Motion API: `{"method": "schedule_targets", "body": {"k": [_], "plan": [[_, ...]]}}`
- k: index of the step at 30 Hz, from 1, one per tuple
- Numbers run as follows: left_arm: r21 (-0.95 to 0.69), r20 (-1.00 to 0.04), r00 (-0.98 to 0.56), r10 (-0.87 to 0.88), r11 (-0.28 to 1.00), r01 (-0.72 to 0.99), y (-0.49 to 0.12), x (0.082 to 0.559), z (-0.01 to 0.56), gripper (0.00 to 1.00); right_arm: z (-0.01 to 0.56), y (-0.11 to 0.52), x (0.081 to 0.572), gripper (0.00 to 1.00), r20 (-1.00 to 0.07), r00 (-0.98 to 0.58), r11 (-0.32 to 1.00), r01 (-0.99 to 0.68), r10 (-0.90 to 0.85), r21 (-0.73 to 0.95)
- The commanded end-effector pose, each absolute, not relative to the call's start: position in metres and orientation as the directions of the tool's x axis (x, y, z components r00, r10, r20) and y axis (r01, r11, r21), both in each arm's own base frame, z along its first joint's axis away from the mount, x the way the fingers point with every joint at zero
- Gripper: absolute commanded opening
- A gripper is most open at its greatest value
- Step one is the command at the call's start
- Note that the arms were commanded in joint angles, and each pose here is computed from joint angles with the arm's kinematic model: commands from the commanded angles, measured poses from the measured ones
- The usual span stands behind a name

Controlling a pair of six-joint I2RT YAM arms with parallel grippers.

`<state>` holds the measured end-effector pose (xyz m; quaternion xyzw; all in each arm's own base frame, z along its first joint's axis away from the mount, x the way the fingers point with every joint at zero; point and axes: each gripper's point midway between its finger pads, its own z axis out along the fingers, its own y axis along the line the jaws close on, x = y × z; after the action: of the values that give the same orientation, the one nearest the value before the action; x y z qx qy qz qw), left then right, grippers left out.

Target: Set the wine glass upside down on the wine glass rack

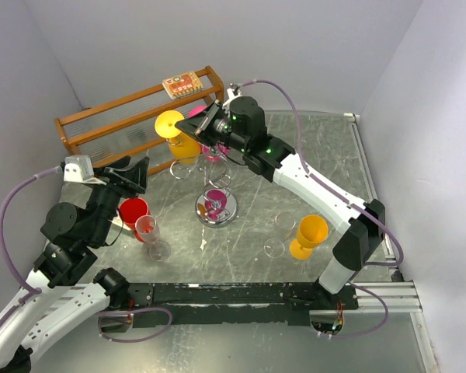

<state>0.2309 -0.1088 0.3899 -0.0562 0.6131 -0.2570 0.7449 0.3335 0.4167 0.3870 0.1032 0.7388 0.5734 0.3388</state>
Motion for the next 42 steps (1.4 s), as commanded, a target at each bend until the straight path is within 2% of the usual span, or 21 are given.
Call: {"method": "schedule_targets", "body": {"k": [1,23,33,42], "plan": [[-0.396,-0.885,0.133,-0.446,0.871,0.289,-0.103,0.231,0.393,0.69,0.396,0.421,0.329,0.0,-0.404,-0.762,0.304,-0.281,0.506,0.91],[-0.407,-0.881,0.14,-0.451,0.875,0.262,-0.098,0.232,0.394,0.68,0.403,0.429,0.313,0.0,-0.461,-0.787,0.28,-0.372,0.41,0.885],[-0.414,-0.878,0.145,-0.456,0.876,0.248,-0.095,0.233,0.395,0.68,0.401,0.426,0.306,0.0,-0.448,-0.801,0.272,-0.363,0.397,0.891],[-0.423,-0.877,0.144,-0.459,0.879,0.222,-0.091,0.235,0.393,0.68,0.389,0.41,0.305,0.0,-0.444,-0.781,0.328,-0.321,0.439,0.888]]}}
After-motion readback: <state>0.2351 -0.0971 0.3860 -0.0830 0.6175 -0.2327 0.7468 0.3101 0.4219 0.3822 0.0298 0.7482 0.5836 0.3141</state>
